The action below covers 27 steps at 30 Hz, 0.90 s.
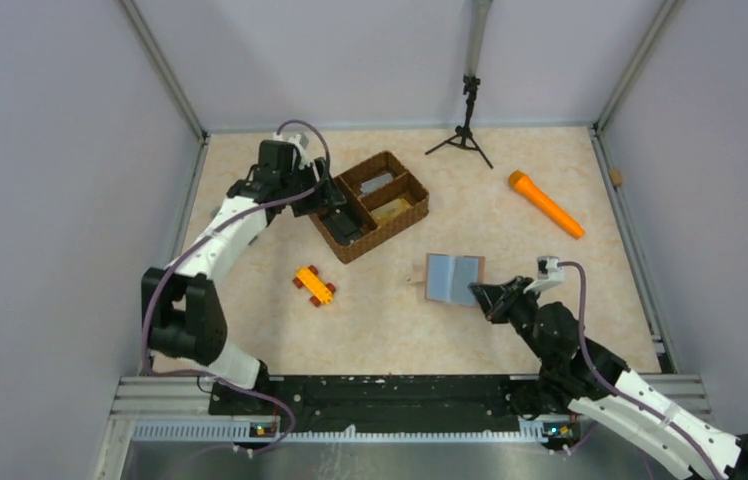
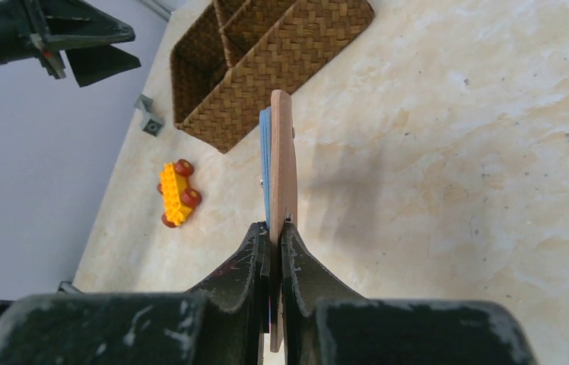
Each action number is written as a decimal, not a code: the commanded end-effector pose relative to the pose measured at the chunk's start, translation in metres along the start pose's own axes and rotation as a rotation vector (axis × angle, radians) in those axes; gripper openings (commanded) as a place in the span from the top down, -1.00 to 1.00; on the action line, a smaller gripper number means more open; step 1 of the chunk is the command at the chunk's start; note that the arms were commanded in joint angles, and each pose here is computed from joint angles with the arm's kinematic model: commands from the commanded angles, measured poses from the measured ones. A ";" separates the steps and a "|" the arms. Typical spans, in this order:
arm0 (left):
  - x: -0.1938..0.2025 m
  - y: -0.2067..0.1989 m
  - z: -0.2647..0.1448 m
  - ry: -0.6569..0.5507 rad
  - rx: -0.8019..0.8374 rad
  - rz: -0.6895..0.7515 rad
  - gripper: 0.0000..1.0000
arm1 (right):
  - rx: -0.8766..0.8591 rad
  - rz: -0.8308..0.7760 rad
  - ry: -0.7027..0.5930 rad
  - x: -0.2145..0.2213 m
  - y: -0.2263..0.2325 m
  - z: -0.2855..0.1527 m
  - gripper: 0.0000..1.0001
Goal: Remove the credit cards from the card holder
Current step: Place the credit card in the storage box, then place the card holder at the center of the board.
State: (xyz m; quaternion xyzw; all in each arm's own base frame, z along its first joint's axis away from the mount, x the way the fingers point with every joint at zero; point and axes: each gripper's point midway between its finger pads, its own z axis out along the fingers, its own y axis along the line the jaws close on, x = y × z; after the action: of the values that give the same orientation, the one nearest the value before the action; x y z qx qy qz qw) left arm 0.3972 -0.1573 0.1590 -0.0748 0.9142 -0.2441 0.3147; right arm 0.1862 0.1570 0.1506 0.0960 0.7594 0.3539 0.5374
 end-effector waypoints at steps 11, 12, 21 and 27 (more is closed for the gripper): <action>0.088 -0.091 -0.106 -0.028 0.643 0.182 -0.97 | -0.295 0.259 -0.049 -0.021 0.071 0.002 1.00; 0.097 -0.094 -0.107 -0.017 0.691 0.171 -0.97 | -0.322 0.277 -0.043 -0.021 0.077 0.001 1.00; 0.139 -0.115 -0.108 0.063 0.863 0.196 -0.97 | -0.476 0.422 0.041 -0.004 0.097 -0.007 1.00; 0.143 -0.120 -0.106 0.098 0.880 0.178 -0.97 | -0.518 0.413 0.096 0.002 0.108 -0.011 1.00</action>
State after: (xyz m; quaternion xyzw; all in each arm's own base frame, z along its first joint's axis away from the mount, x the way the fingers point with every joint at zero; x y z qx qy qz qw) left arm 0.2173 -0.2541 0.2059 0.1403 0.7567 -0.5680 0.2917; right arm 0.1618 0.2244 0.1774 0.1133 0.6835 0.5798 0.4288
